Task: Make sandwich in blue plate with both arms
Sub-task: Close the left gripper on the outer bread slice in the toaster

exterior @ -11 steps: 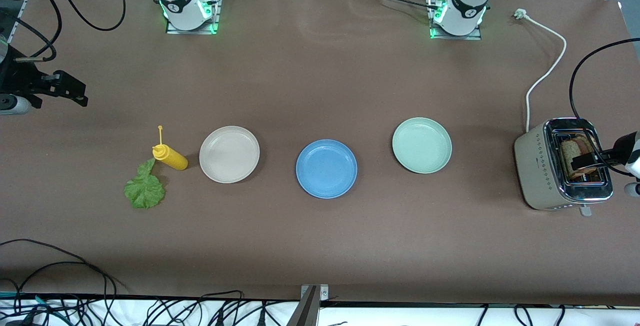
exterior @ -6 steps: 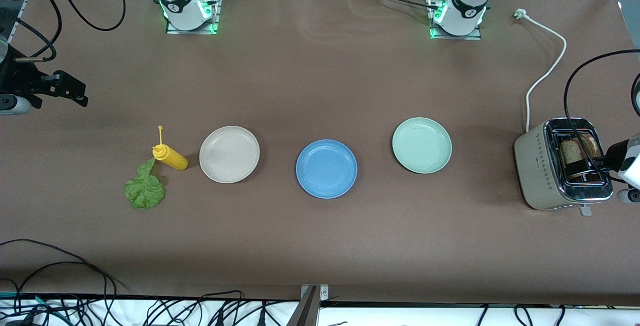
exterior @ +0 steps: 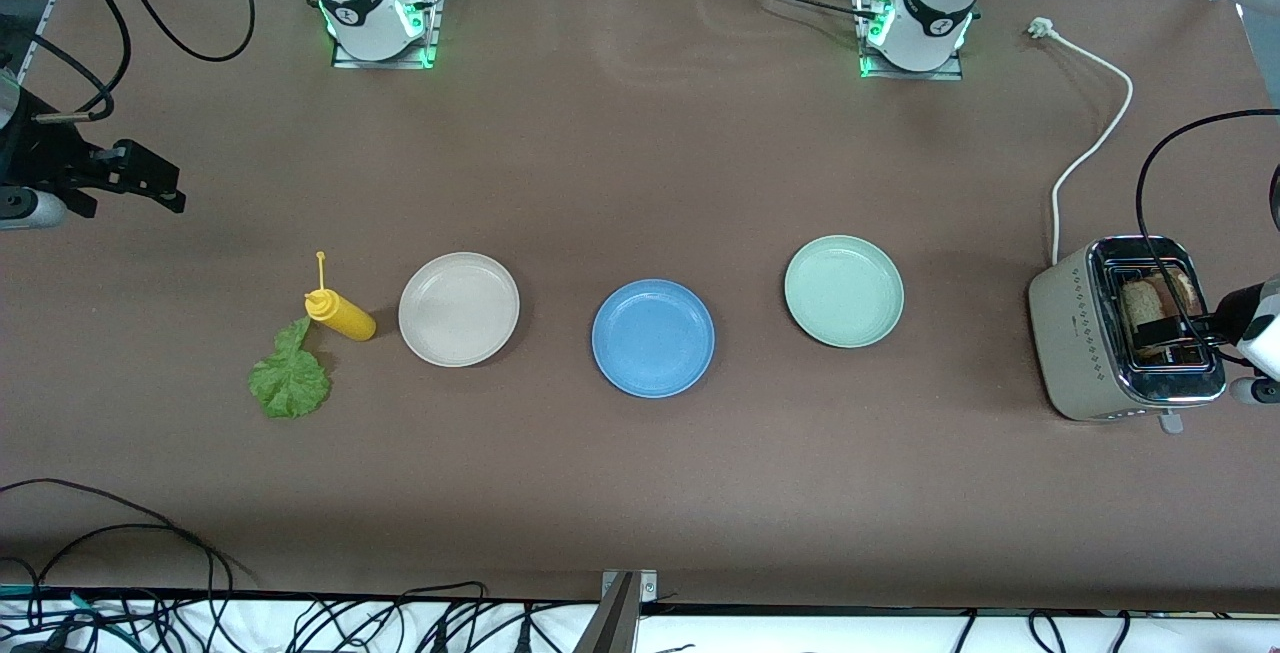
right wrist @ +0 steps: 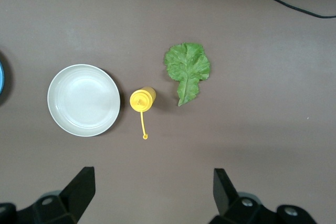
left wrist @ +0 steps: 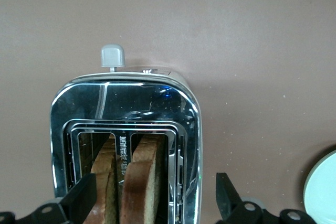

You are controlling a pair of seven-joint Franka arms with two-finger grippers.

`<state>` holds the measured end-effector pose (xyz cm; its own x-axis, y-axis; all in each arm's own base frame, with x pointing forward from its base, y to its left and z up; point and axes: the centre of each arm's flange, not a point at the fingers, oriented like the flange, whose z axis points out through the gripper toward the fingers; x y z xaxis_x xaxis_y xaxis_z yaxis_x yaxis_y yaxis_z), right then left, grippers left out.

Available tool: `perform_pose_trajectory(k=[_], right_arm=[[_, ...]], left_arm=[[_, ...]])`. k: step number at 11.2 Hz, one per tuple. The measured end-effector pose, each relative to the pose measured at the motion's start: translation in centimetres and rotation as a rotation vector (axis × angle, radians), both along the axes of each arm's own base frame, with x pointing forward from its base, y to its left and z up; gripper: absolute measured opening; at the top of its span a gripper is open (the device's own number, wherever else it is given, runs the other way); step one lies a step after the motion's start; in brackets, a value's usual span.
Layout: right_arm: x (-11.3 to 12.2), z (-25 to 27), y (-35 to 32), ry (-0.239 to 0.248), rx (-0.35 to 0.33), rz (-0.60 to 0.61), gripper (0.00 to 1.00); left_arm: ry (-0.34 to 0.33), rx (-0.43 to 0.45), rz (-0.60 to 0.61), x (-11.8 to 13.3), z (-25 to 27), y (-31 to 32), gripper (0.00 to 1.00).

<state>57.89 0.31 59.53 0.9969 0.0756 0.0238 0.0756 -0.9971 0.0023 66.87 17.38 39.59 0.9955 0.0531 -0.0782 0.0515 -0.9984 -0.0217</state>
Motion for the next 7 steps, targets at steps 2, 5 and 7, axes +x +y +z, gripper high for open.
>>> perform_pose_trajectory(k=[2, 5, 7], right_arm=[[0.0, 0.01, 0.01, 0.0, 0.001, 0.0, 1.0], [0.0, 0.01, -0.05, 0.0, 0.001, -0.001, 1.0], [0.0, 0.02, -0.29, 0.0, 0.001, -0.006, 1.0]], left_arm=[[0.012, 0.0, -0.003, -0.02, -0.89, 0.44, 1.0], [0.018, -0.001, -0.004, -0.07, -1.26, 0.75, 1.0], [0.022, 0.0, -0.004, -0.1, -1.49, 0.89, 1.0]])
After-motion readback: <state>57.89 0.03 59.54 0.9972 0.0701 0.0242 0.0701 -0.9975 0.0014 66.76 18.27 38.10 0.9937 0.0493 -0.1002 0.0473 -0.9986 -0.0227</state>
